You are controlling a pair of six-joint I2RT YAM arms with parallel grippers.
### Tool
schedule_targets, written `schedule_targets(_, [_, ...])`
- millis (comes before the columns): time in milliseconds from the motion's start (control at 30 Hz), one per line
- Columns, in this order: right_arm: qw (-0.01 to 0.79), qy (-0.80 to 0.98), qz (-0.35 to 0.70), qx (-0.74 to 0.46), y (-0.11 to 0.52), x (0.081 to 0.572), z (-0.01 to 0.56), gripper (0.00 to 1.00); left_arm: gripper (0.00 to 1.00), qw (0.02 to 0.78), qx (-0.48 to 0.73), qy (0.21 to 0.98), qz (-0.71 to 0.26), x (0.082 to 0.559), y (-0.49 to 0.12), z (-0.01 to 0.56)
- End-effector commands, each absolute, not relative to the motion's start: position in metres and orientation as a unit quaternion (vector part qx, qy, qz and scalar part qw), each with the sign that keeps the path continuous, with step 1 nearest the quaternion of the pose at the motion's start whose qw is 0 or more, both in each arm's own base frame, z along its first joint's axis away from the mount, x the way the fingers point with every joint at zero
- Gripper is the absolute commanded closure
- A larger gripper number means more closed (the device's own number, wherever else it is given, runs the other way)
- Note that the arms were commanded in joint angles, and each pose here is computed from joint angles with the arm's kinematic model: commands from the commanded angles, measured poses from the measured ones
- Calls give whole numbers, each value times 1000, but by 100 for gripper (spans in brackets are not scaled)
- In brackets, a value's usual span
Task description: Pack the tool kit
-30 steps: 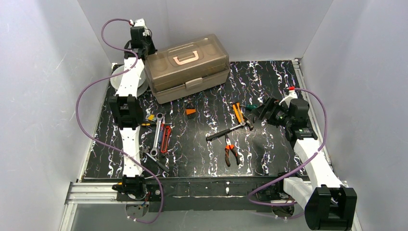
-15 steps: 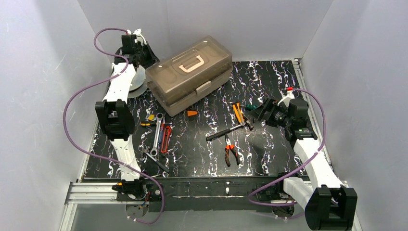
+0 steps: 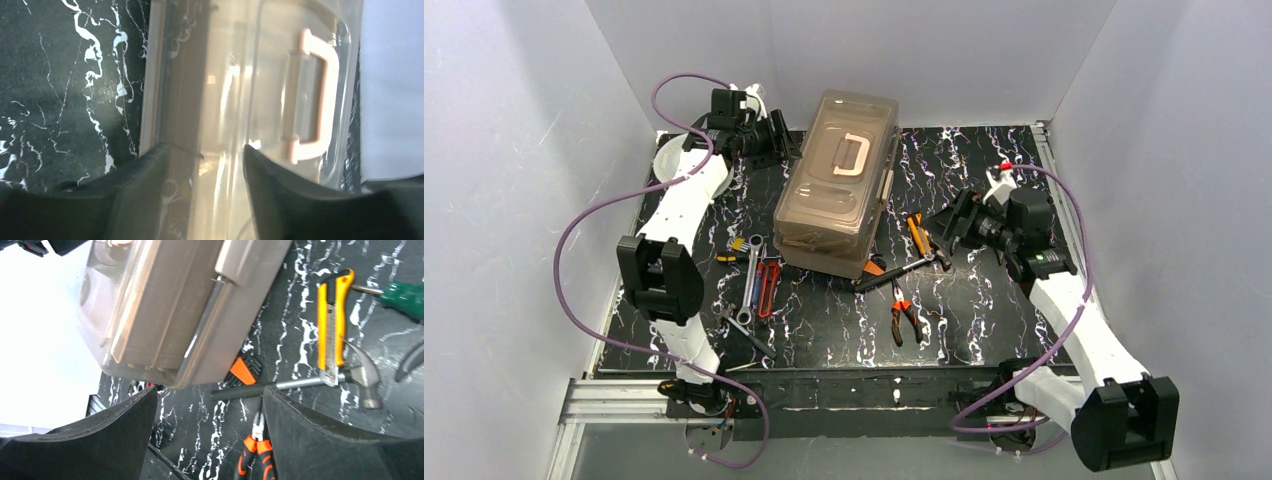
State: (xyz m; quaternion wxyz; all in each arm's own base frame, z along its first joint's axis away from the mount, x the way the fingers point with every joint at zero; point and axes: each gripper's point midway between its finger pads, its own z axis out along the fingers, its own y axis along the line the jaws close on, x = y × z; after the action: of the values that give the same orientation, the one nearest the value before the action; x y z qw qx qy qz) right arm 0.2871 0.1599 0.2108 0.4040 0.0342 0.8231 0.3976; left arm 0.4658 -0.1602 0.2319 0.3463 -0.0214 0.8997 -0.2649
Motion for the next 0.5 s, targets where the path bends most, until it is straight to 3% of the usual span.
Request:
schedule_targets(0, [432,805,407,27,176,309,246,15,34,374,-15,889,-265,432,-167,271])
schedule_targets(167, [431,806,406,28,189,330,264,16,5,424,9,877,-227,424,-168,299])
schedule_targets(467, [417,825,375,70,199,374,274,18,6,408,56,880,-238,430,-207,306])
